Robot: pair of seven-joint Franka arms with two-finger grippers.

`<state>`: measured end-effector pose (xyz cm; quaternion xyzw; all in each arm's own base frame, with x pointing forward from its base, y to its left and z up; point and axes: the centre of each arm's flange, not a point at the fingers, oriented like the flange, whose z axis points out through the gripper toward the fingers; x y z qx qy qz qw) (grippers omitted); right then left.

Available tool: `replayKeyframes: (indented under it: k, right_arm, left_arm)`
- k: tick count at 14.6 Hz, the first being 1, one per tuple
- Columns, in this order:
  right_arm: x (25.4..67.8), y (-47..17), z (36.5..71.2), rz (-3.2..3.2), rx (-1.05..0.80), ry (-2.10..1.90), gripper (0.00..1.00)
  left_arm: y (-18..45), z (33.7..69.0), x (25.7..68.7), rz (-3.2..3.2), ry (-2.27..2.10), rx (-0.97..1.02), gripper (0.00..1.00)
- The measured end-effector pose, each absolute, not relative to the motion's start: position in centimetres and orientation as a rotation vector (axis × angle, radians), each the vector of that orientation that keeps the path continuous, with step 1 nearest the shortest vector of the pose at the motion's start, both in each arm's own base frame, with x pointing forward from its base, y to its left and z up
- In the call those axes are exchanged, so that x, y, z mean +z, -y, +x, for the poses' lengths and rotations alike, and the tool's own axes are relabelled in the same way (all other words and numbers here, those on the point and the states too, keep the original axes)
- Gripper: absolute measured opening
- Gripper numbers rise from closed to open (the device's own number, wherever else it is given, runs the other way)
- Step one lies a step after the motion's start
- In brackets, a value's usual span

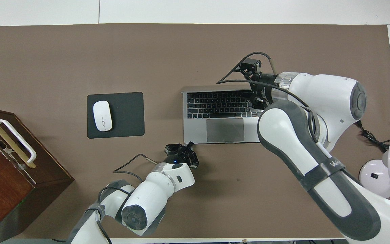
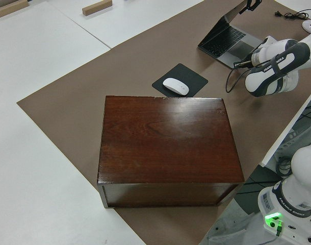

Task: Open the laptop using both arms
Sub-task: 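Push the lid farther open with the right gripper until upright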

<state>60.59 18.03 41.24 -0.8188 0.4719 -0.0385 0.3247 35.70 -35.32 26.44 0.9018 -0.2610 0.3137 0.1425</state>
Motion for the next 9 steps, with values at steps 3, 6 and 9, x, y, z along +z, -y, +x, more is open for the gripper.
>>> replayKeyframes:
  k: [3,6,9]
  right_arm:
    - [41.5,-16.9,61.8,-2.146,-0.134,-1.223,1.00]
    - [41.7,-16.5,62.4,-2.139,-0.145,-1.227,1.00]
    - [42.1,-16.6,63.0,-2.131,-0.157,-1.220,1.00]
  left_arm:
    - [35.3,35.7,26.4,2.602,0.753,0.905,0.01]
    - [35.3,35.7,26.4,2.602,0.753,0.905,0.01]
    - [35.3,35.7,26.4,2.601,0.754,0.905,0.01]
